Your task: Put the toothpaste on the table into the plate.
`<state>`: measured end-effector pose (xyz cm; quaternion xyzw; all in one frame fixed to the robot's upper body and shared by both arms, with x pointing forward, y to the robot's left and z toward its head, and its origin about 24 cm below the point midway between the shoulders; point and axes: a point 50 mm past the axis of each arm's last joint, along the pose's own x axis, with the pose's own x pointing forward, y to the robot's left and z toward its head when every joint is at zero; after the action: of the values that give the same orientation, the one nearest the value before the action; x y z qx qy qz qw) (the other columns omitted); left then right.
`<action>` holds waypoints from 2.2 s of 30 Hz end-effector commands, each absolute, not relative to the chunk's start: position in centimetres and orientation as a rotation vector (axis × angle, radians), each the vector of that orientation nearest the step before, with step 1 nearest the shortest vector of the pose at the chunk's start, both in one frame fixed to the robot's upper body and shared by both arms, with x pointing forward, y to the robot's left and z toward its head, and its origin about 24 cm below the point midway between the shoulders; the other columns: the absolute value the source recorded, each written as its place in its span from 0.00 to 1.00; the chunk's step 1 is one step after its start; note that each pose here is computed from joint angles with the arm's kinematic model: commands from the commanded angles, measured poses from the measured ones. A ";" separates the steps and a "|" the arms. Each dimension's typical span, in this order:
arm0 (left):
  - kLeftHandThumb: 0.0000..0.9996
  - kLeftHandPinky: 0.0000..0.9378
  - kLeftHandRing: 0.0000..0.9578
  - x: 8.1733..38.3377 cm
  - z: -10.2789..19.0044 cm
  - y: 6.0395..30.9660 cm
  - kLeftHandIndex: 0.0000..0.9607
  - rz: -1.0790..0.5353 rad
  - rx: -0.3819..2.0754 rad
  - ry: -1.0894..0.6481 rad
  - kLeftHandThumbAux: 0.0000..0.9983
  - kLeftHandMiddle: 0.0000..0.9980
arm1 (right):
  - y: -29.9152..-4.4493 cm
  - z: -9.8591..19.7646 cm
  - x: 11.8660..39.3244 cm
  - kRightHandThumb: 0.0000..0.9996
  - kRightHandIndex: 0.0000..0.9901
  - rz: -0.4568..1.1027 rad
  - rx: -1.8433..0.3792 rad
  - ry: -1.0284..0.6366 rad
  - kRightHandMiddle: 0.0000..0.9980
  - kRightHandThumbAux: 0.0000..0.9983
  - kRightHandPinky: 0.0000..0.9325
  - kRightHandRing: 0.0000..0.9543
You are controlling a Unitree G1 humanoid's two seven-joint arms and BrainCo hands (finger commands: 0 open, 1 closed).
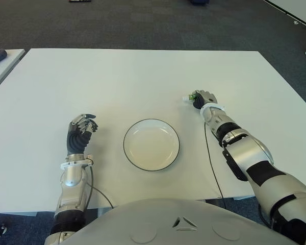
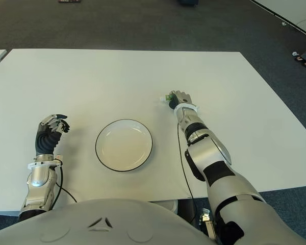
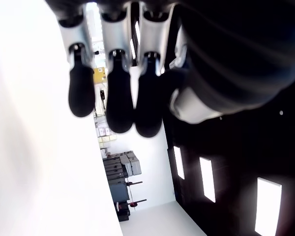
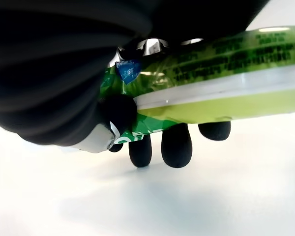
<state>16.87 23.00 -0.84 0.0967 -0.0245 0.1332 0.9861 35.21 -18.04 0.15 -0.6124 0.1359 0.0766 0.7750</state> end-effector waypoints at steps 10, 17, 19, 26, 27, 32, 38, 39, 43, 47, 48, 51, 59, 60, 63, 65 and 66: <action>0.69 0.64 0.65 17.5 -0.7 22.8 0.45 0.264 0.174 -0.056 0.72 0.65 | -18.5 1.5 35.6 0.85 0.40 0.038 -1.152 0.171 0.54 0.68 0.87 0.84; 0.69 0.65 0.66 17.7 -0.7 22.5 0.45 0.256 0.167 -0.063 0.72 0.65 | -18.0 3.6 36.6 0.85 0.40 0.001 -1.127 0.027 0.54 0.68 0.88 0.85; 0.69 0.65 0.67 17.8 -0.7 22.5 0.45 0.255 0.169 -0.062 0.72 0.66 | -17.6 4.2 36.8 0.85 0.40 -0.005 -1.123 -0.022 0.54 0.68 0.88 0.85; 0.69 0.65 0.67 18.2 -0.9 22.5 0.45 0.252 0.196 -0.053 0.72 0.66 | -16.2 5.9 36.9 0.85 0.40 0.008 -1.083 -0.228 0.54 0.68 0.90 0.87; 0.69 0.65 0.67 18.3 -0.9 22.4 0.45 0.253 0.199 -0.049 0.72 0.66 | -15.8 6.2 36.7 0.85 0.40 0.017 -1.070 -0.271 0.54 0.68 0.90 0.87; 0.69 0.65 0.67 18.6 -1.1 22.3 0.45 0.256 0.206 -0.035 0.72 0.66 | -14.5 6.9 35.8 0.85 0.40 0.071 -1.018 -0.412 0.55 0.68 0.94 0.89; 0.69 0.64 0.67 18.8 -1.0 21.9 0.45 0.256 0.206 -0.038 0.72 0.66 | -13.4 7.5 34.2 0.85 0.40 0.142 -0.965 -0.535 0.55 0.68 0.94 0.91; 0.69 0.64 0.67 18.8 -1.0 21.8 0.45 0.254 0.204 -0.042 0.72 0.66 | -13.2 7.5 33.8 0.85 0.40 0.153 -0.954 -0.554 0.55 0.68 0.95 0.91; 0.69 0.63 0.66 19.0 -0.9 21.6 0.45 0.244 0.197 -0.055 0.72 0.65 | -12.4 7.9 32.5 0.85 0.40 0.196 -0.916 -0.612 0.56 0.68 0.95 0.91; 0.69 0.63 0.66 19.2 -0.8 21.5 0.45 0.234 0.200 -0.067 0.72 0.65 | -11.3 8.1 31.0 0.85 0.40 0.266 -0.894 -0.672 0.56 0.68 0.95 0.92; 0.69 0.63 0.66 19.3 -0.8 21.5 0.45 0.234 0.202 -0.067 0.72 0.65 | -11.2 8.1 30.8 0.85 0.40 0.273 -0.895 -0.675 0.56 0.68 0.95 0.92; 0.69 0.63 0.66 19.4 -0.9 21.5 0.45 0.236 0.216 -0.063 0.72 0.65 | -10.8 8.1 30.0 0.85 0.40 0.320 -0.895 -0.695 0.56 0.68 0.94 0.92; 0.69 0.65 0.67 19.5 -1.2 21.7 0.45 0.243 0.237 -0.046 0.72 0.66 | -9.3 8.1 26.9 0.85 0.40 0.542 -0.856 -0.714 0.55 0.68 0.92 0.91; 0.69 0.65 0.67 19.5 -1.2 21.7 0.45 0.244 0.238 -0.044 0.72 0.66 | -9.3 8.1 26.8 0.85 0.40 0.556 -0.856 -0.712 0.55 0.68 0.92 0.90; 0.69 0.65 0.67 19.6 -1.2 21.7 0.45 0.245 0.245 -0.032 0.72 0.66 | -8.9 8.0 25.9 0.85 0.40 0.645 -0.861 -0.715 0.55 0.68 0.91 0.90; 0.69 0.64 0.67 19.5 -1.2 21.8 0.45 0.247 0.248 -0.027 0.72 0.66 | -8.5 7.7 25.4 0.85 0.40 0.700 -0.868 -0.717 0.55 0.68 0.90 0.89; 0.69 0.64 0.67 19.5 -1.2 21.8 0.45 0.248 0.249 -0.027 0.72 0.66 | -8.2 7.3 25.1 0.85 0.40 0.725 -0.876 -0.714 0.55 0.68 0.90 0.89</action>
<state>19.42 21.63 -1.11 0.1150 -0.0219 0.1207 0.9858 25.87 -8.59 7.85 -0.4021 -0.3348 0.3034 0.7963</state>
